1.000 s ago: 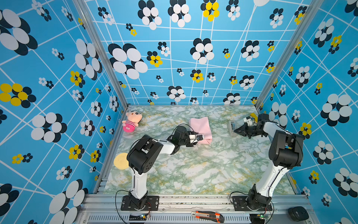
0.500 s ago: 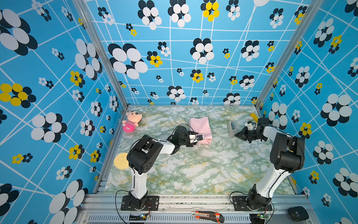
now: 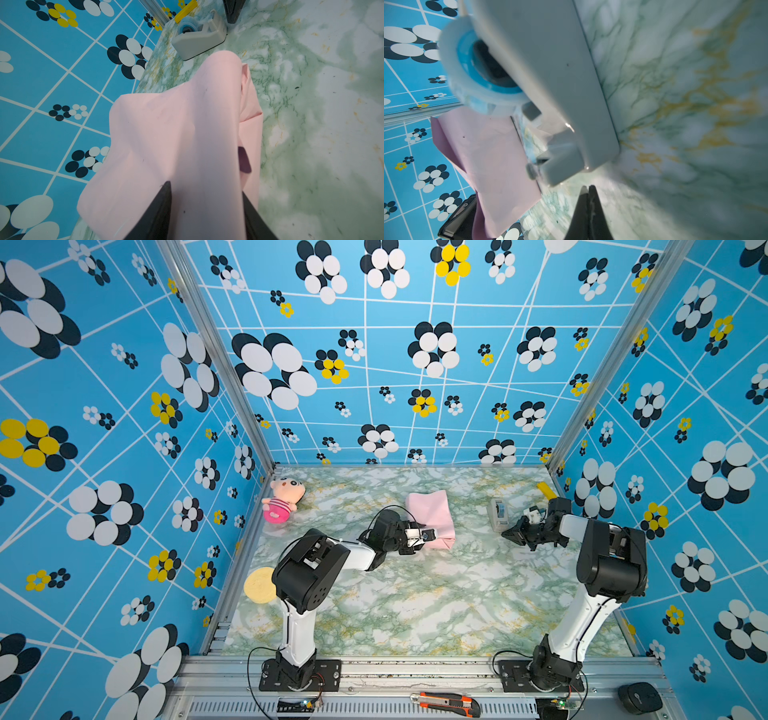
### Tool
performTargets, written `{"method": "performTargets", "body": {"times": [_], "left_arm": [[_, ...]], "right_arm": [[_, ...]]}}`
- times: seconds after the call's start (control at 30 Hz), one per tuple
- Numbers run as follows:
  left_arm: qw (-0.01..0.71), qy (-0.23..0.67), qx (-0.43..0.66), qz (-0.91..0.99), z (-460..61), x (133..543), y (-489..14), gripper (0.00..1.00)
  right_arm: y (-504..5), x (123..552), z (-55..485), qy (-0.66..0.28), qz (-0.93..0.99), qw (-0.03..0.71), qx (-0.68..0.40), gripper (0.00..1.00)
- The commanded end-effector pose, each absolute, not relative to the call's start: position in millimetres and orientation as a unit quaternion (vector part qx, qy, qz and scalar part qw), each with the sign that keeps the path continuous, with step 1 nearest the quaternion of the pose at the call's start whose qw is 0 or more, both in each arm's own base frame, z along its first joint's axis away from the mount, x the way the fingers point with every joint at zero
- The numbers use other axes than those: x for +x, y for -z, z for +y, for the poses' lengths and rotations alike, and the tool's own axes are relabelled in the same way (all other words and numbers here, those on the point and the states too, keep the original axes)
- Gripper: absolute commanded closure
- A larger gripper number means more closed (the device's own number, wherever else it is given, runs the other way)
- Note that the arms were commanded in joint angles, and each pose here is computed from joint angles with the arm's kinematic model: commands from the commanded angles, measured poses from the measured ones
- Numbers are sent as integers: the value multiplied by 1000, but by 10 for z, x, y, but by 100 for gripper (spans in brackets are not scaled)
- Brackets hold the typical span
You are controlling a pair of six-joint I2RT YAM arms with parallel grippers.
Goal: Wrap a gift box in wrapping paper
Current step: Tear off the tape with the cutter.
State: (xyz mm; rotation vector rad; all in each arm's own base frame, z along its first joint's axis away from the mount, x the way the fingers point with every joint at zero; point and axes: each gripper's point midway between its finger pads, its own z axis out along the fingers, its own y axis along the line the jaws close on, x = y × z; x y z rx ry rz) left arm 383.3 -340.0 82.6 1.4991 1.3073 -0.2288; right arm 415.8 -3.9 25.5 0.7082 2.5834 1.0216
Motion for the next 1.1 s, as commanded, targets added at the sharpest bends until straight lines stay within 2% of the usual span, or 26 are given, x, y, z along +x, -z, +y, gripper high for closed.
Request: {"method": "performTargets", "body": {"times": [0.0,0.33,0.43,0.67,0.9,1.07], "left_arm": [[467,130,650,586,-3337,3599,-410,54],[466,127,650,586,-3340,3611,-408,54],[465,128,650,586,-3340,3607,-401,54],[464,128,651,587,-3340,3605,-397,54],[466,129,650,586,-3343,3605,-404,54],[466,130,651,585,-3349,3599,-410,54]], "right_arm": [[-30,4093,-117,-330,894,110,281,100],[-65,4041,228,-357,896,88,251,100],[-4,3925,138,-333,902,78,262,100],[-164,3841,-178,-301,902,110,288,100],[-197,3816,-56,-323,899,104,276,100],[-153,3825,222,-362,894,81,253,100]]}}
